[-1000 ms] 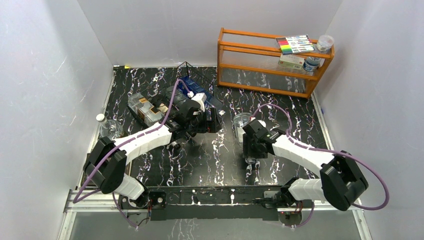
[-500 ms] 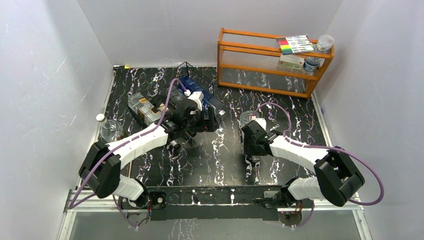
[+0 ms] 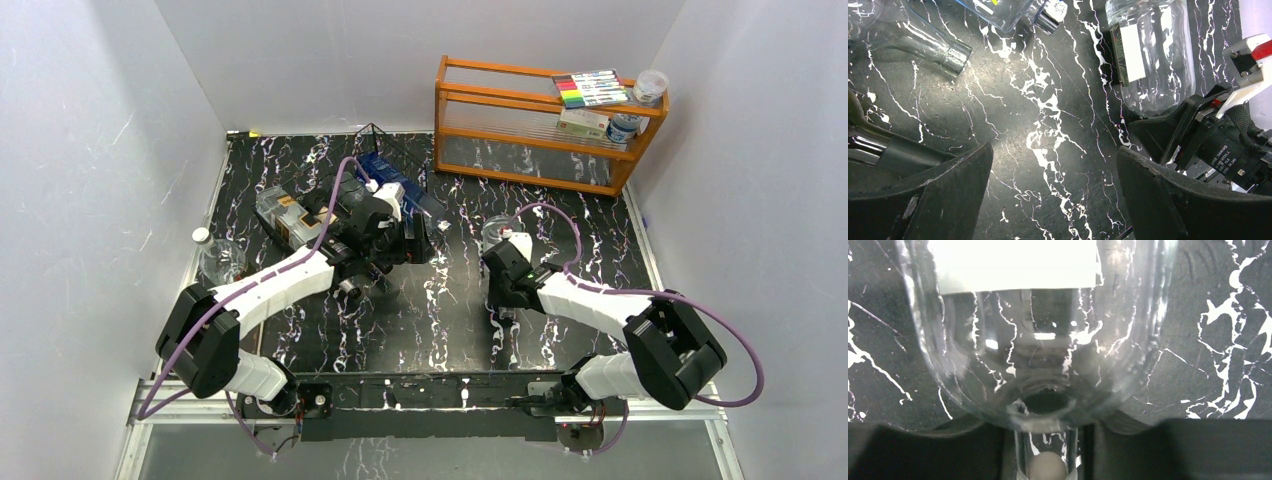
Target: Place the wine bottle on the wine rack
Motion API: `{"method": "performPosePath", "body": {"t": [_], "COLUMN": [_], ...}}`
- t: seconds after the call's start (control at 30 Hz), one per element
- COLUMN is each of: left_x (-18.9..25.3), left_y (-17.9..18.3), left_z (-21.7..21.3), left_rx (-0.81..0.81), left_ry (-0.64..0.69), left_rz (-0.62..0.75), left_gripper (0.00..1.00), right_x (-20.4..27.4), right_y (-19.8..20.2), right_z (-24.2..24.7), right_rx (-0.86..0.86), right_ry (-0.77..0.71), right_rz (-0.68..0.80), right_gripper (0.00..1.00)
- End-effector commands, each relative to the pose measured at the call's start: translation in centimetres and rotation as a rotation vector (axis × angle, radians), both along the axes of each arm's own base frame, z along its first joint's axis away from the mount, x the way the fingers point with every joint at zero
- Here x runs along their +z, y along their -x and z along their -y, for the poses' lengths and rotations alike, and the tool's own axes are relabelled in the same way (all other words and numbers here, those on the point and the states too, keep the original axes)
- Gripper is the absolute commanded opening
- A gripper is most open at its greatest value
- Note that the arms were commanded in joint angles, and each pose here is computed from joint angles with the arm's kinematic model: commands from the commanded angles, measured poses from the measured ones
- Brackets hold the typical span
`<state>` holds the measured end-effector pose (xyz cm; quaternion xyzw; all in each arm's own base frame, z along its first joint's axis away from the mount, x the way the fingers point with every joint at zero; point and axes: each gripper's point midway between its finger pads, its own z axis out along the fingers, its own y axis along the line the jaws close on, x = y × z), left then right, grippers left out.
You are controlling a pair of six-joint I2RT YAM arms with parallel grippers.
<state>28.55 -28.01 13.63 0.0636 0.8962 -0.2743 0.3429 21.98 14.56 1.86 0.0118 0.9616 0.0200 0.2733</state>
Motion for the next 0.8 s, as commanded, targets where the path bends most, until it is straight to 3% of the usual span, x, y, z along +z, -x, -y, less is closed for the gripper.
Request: {"method": "performPosePath", "body": {"t": [0.0,0.1,0.13,0.77], "left_x": [2.5,2.7,2.7,4.2], "left_y": [-0.1,-0.2,-0.2,-0.9], "left_z": [-0.6,-0.7,-0.7,-1.3], "left_rx": [0.01,0.014,0.015,0.028], "left_ry": [0.026,0.027,0.026,0.023], "left_rz": [0.054,0.059,0.061,0.086], "left_gripper": [0.93,0.93,0.93,0.93], "right_x": [-1.7,-1.7,-1.6,5.0], "right_y": [0.7,0.6,0.5,-4.0], "right_z": [1.1,1.3,1.3,-0.6], "right_rx": [-0.027,-0.034,-0.037,0.054], "right_ry": [0.037,0.052,0.053,-0.104], "right_rz": [-0.025,-0.023,-0.019,0.379], "right_gripper": [0.39,0.04,0.0,0.0]}}
